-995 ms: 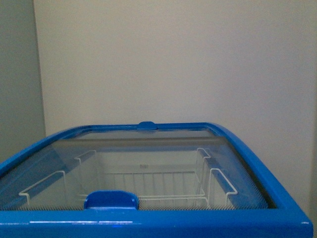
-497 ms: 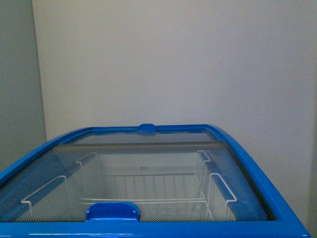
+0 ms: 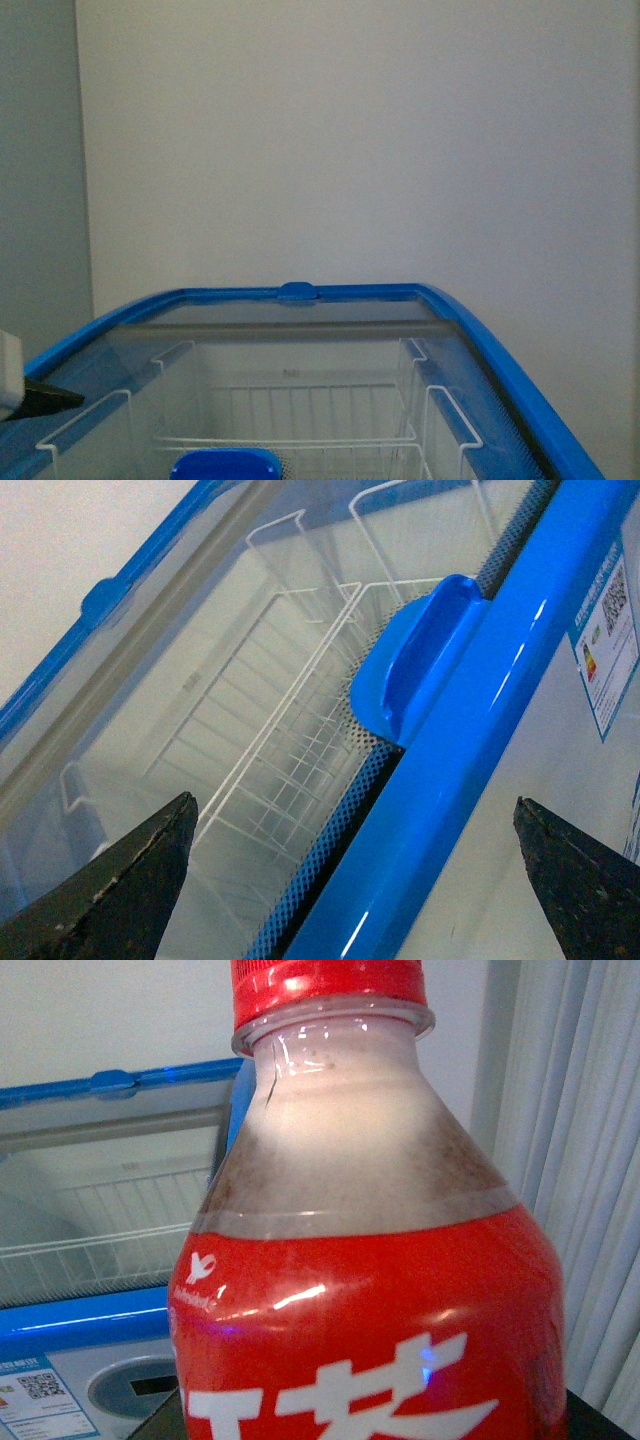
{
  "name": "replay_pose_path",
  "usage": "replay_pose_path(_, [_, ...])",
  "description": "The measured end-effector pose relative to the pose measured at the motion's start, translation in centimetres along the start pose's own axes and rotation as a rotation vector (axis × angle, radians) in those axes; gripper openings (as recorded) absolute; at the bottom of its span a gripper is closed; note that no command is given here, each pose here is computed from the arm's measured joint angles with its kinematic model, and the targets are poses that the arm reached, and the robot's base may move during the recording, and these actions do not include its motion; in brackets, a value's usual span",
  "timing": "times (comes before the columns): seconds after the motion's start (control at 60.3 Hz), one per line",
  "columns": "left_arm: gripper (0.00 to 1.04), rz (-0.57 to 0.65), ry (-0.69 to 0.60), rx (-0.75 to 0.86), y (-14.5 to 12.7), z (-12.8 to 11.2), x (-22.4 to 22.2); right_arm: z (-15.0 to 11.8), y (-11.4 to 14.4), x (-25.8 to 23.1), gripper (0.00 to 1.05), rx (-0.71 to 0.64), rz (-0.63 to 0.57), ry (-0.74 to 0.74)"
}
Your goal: Put drink in fridge
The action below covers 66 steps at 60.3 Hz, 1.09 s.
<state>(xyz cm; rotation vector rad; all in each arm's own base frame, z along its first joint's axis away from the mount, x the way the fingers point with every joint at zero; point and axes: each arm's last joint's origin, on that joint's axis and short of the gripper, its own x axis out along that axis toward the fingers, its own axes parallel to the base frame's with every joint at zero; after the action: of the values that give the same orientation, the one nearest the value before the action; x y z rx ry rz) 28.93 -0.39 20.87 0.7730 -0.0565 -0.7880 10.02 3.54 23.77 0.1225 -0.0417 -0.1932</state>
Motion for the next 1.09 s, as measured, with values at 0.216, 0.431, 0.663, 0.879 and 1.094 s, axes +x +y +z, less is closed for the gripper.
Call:
replay_pose_path(0.216, [0.97, -0.102, 0.0, 0.16, 1.0, 1.2, 3.2, 0.0, 0.0, 0.0, 0.4, 0.0, 0.0, 0.0])
replay_pose_path(0.431, [0.97, -0.143, -0.018, 0.236, 2.3, 3.4, 6.2, 0.0, 0.0, 0.0, 0.4, 0.0, 0.0, 0.0])
replay_pose_path(0.663, [0.97, -0.209, 0.027, 0.281, 2.8, 4.0, 10.1, 0.0, 0.0, 0.0, 0.4, 0.0, 0.0, 0.0])
replay_pose_path(0.879, [0.97, -0.237, 0.036, 0.302, 4.1, 4.2, 12.3, 0.0, 0.0, 0.0, 0.4, 0.0, 0.0, 0.0])
replay_pose_path(1.094, [0.97, -0.11, 0.048, 0.405, 6.5, 4.5, 14.7, 0.0, 0.0, 0.0, 0.4, 0.0, 0.0, 0.0])
